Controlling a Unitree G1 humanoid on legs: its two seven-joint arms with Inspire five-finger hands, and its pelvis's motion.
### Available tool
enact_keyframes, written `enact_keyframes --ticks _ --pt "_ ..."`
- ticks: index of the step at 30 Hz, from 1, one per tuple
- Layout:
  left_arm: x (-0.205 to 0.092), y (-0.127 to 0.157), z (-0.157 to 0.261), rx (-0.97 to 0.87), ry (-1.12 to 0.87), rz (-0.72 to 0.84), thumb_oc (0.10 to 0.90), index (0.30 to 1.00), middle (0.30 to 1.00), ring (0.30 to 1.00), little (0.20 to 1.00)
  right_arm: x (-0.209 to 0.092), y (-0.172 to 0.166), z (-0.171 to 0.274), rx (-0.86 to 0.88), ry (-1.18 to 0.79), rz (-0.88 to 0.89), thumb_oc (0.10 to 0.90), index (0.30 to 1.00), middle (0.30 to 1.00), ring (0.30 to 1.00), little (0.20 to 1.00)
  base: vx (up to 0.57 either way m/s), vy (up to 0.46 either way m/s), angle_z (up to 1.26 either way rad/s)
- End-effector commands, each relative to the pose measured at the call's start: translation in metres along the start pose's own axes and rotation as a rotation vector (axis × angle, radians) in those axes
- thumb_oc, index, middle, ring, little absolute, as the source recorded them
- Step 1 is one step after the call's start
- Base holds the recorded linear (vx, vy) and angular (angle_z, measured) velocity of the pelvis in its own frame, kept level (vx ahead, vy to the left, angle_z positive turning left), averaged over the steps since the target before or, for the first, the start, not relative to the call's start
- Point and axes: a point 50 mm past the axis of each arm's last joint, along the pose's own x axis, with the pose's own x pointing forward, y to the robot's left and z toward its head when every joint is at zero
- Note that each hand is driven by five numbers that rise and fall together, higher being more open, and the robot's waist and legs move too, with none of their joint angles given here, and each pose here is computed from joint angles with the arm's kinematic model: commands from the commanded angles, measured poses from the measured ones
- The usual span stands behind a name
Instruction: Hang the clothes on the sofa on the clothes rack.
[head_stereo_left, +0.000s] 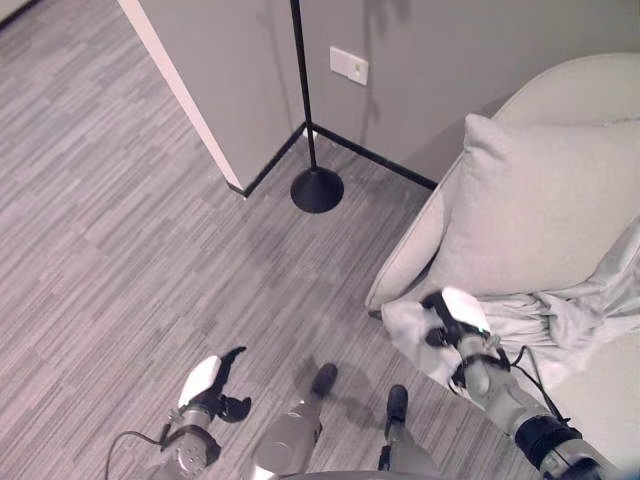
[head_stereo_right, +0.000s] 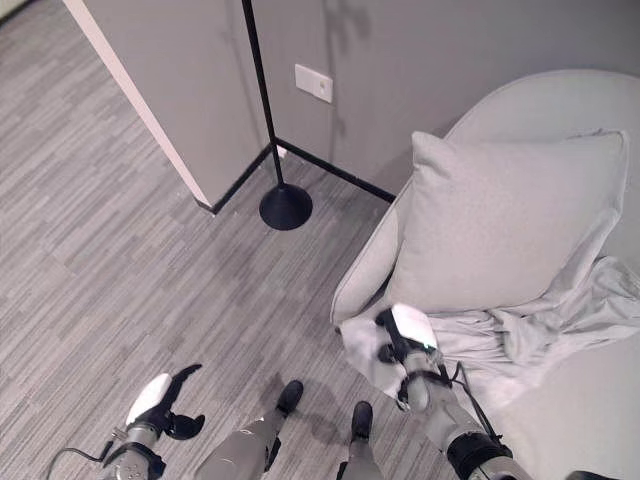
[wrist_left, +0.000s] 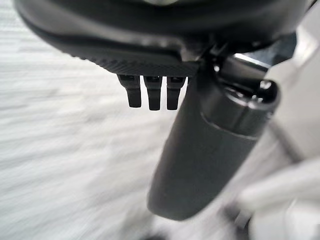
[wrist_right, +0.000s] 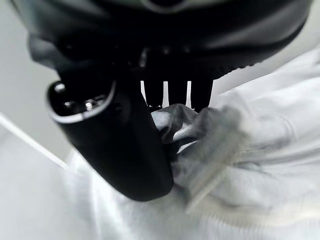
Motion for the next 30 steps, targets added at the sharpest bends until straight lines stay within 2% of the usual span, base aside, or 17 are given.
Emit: enact_keyframes --ticks 1,10,16,20,26,30 --pt "0.013 0.038 0.014 -0.092 -0.079 0.142 0.800 0.900 0.900 0.900 0.900 0.014 -0.051 0.066 0.196 -0.339 -0.188 0.400 0.300 0.300 0.300 0.300 -0.02 -0.041 0.19" --pt "0.018 0.049 0.051 -0.181 -0.190 0.176 0.800 0.900 0.900 0.900 0.900 0.008 -0.162 0.172 0.405 -0.782 -0.633 0.400 0.300 0.300 0.300 0.300 0.00 -0.019 0.26" --pt "0.027 0.059 0.077 -0.157 -0.299 0.198 0.800 0.900 0.900 0.900 0.900 0.021 -0.209 0.219 0.416 -0.887 -0.763 0.400 0.300 0.300 0.300 0.300 -0.04 0.026 0.13" --pt "0.038 0.086 0.092 -0.113 -0.361 0.346 0.800 0.900 0.900 0.900 0.900 0.029 -0.253 0.252 0.396 -0.935 -0.864 0.400 0.300 0.300 0.300 0.300 -0.05 0.020 0.05" --pt "0.049 0.122 0.102 -0.099 -0.379 0.500 0.800 0.900 0.900 0.900 0.900 0.034 -0.281 0.295 0.456 -0.992 -0.853 0.400 0.300 0.300 0.300 0.300 -0.04 0.022 -0.09" --pt "0.055 0.146 0.105 -0.071 -0.366 0.613 0.800 0.900 0.900 0.900 0.900 0.031 -0.276 0.315 0.493 -1.052 -0.781 0.400 0.300 0.300 0.300 0.300 -0.02 0.020 -0.11"
